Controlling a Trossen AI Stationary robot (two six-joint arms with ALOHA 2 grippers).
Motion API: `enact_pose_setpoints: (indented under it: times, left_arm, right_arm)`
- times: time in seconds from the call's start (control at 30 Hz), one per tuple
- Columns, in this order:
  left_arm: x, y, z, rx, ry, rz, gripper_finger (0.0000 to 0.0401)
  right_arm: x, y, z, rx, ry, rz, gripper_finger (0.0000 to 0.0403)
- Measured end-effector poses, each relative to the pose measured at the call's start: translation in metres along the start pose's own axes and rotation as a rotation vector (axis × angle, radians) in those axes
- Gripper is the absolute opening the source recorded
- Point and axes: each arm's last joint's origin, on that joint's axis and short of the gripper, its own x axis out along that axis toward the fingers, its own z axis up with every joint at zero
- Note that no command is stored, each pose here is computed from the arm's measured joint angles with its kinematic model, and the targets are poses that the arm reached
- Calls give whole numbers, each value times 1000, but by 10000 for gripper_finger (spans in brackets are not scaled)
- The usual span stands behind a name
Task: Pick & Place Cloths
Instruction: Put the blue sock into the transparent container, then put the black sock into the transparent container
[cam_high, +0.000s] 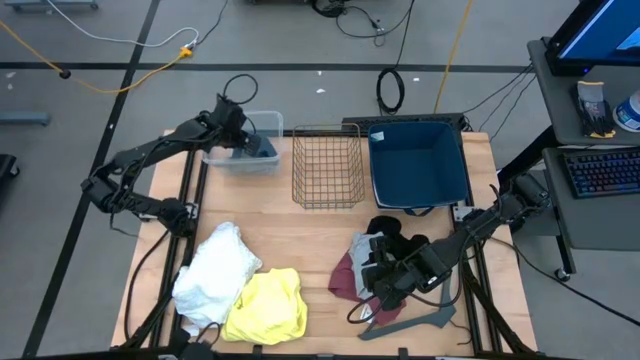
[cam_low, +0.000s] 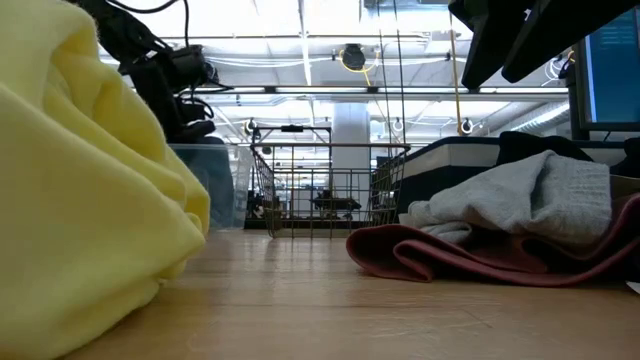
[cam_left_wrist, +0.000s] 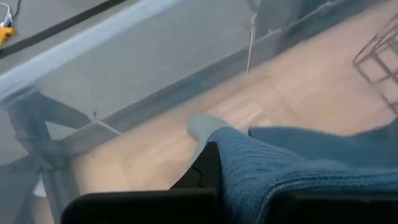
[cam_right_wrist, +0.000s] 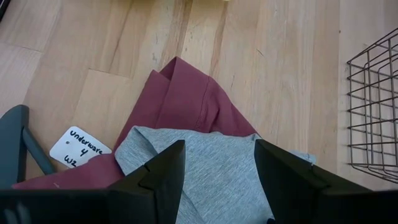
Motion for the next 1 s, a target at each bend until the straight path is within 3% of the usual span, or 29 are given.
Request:
enact_pose_setpoints:
  times: [0.3,0.63,0.8,1.0]
  left_arm:
    - [0,0,-2,1,18,2,41]
    - [-8,1,0,6,-14,10,167]
    - [-32,4,3,-7,-116,0,212]
    - [-72,7,7,-40,-315,-49,227]
  right_arm:
    - [0,0,0,0,0,0,185]
    - [0,0,0,0,0,0,185]
    - [0,0,0,0,1,1,185]
    - [0,0,0,-1,1,0,185]
